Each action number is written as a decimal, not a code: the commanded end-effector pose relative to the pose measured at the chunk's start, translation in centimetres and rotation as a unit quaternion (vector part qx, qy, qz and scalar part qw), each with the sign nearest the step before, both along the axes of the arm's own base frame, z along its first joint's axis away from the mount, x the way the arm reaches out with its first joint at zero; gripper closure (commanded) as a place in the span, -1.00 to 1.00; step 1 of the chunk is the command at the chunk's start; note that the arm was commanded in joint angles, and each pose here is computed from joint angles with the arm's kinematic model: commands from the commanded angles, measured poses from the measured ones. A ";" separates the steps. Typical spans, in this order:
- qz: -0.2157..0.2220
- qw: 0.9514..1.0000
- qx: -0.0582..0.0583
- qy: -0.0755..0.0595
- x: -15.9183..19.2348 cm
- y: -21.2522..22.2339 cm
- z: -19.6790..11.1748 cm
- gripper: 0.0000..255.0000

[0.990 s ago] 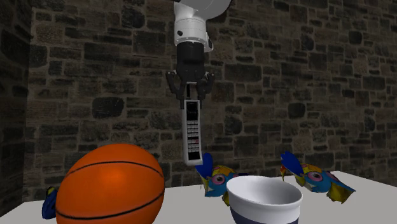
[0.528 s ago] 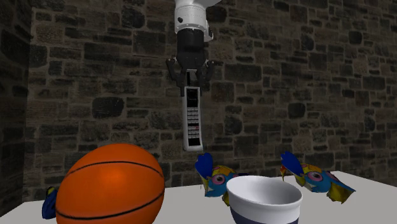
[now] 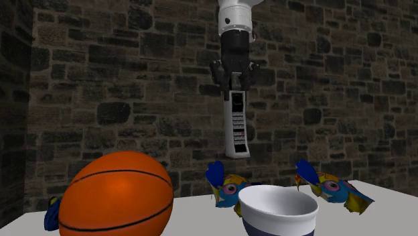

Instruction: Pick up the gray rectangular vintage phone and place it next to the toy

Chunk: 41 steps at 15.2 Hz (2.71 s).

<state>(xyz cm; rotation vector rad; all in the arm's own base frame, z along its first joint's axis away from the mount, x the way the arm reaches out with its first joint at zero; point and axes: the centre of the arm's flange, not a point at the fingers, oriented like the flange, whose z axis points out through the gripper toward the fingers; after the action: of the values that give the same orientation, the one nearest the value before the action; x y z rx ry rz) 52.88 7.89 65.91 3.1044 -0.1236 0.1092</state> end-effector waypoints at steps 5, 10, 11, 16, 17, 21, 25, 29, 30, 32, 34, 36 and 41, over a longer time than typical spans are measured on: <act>0.001 1.000 0.000 -0.001 -1.7 -7.8 0.3 1.00; 0.001 1.000 0.000 -0.001 -3.3 -14.2 0.3 1.00; 0.001 1.000 0.000 -0.001 -3.6 -15.5 0.3 1.00; 0.001 1.000 0.000 -0.001 -5.2 -21.9 0.3 1.00; 0.001 1.000 0.000 -0.001 -5.5 -23.1 0.3 1.00; 0.001 1.000 0.000 -0.001 -6.8 -28.3 0.3 1.00; 0.001 1.000 0.000 -0.001 -8.0 -33.4 0.3 1.00; 0.001 1.000 0.000 -0.001 -9.3 -38.5 0.3 1.00; 0.001 1.000 0.000 -0.001 -9.6 -39.8 0.3 1.00; 0.001 1.000 0.000 -0.001 -10.3 -42.4 0.3 1.00; 0.001 1.000 0.000 -0.001 -10.9 -44.9 0.3 1.00; 0.001 1.000 0.000 -0.001 -11.5 -47.5 0.3 1.00; 0.001 1.000 0.000 -0.001 -13.1 -53.9 0.3 1.00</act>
<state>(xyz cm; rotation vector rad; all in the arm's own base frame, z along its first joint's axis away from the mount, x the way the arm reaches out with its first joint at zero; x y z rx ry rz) 39.99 -44.87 66.00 3.1057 -0.1257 0.1100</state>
